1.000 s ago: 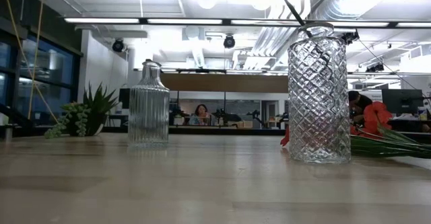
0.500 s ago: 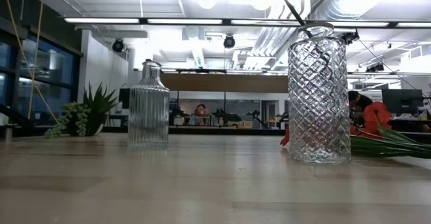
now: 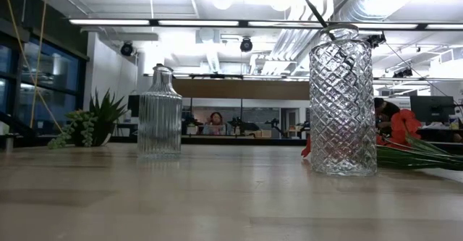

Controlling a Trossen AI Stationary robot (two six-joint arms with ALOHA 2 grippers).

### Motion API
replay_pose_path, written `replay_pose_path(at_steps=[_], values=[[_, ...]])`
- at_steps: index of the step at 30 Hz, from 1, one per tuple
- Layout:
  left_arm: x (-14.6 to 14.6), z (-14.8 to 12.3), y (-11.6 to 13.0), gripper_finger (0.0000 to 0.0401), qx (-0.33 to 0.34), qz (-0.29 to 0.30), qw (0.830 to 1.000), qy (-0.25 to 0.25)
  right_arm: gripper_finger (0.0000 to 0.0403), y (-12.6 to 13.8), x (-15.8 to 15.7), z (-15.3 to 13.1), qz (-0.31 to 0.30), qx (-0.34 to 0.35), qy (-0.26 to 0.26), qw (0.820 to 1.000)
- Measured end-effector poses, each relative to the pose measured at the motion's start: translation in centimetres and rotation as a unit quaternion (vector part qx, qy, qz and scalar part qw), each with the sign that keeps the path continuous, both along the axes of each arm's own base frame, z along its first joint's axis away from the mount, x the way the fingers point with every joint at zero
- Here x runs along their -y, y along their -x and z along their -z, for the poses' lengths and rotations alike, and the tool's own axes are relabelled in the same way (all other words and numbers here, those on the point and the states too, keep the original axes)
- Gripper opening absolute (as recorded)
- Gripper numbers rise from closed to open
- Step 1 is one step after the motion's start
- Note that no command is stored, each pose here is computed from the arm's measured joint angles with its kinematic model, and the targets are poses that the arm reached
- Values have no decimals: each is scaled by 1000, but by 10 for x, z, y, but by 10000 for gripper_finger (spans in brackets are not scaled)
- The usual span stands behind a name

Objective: Pick and place flowers into a vace then onto a shelf
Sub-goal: Put the blue flowers into the right transparent vase

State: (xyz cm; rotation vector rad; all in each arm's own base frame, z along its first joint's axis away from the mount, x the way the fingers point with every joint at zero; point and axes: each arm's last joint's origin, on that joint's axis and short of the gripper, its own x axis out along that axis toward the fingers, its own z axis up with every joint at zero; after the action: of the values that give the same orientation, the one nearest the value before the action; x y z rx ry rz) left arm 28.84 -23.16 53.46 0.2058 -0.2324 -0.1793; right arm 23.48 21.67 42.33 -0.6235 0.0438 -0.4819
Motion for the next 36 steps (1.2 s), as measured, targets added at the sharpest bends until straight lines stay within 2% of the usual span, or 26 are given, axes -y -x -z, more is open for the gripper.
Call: replay_pose_path(at_steps=[3,7,12,18,21,28,33,36], values=[[-2,10,-11,36,0,0,1000,11,83,-1,-2,-1,-36,15,-2,999],[-2,24,-21,35,-9,-6,1000,14,83,4,-6,-4,-43,23,-4,999],[-3,37,-30,35,-17,-14,999,30,83,20,-14,-13,-51,37,8,998],[-8,52,-43,35,0,-24,999,43,83,39,-24,-19,-83,58,-9,995],[-12,65,-52,35,-3,-29,999,42,83,46,-29,-20,-98,65,-27,993],[-29,83,-70,35,16,-3,997,73,83,59,-35,-22,-129,82,-73,986],[-39,81,-76,35,23,27,996,80,86,65,-32,-26,-136,93,-115,980],[-46,82,-80,35,21,40,996,81,101,65,-32,-26,-136,95,-133,977]])
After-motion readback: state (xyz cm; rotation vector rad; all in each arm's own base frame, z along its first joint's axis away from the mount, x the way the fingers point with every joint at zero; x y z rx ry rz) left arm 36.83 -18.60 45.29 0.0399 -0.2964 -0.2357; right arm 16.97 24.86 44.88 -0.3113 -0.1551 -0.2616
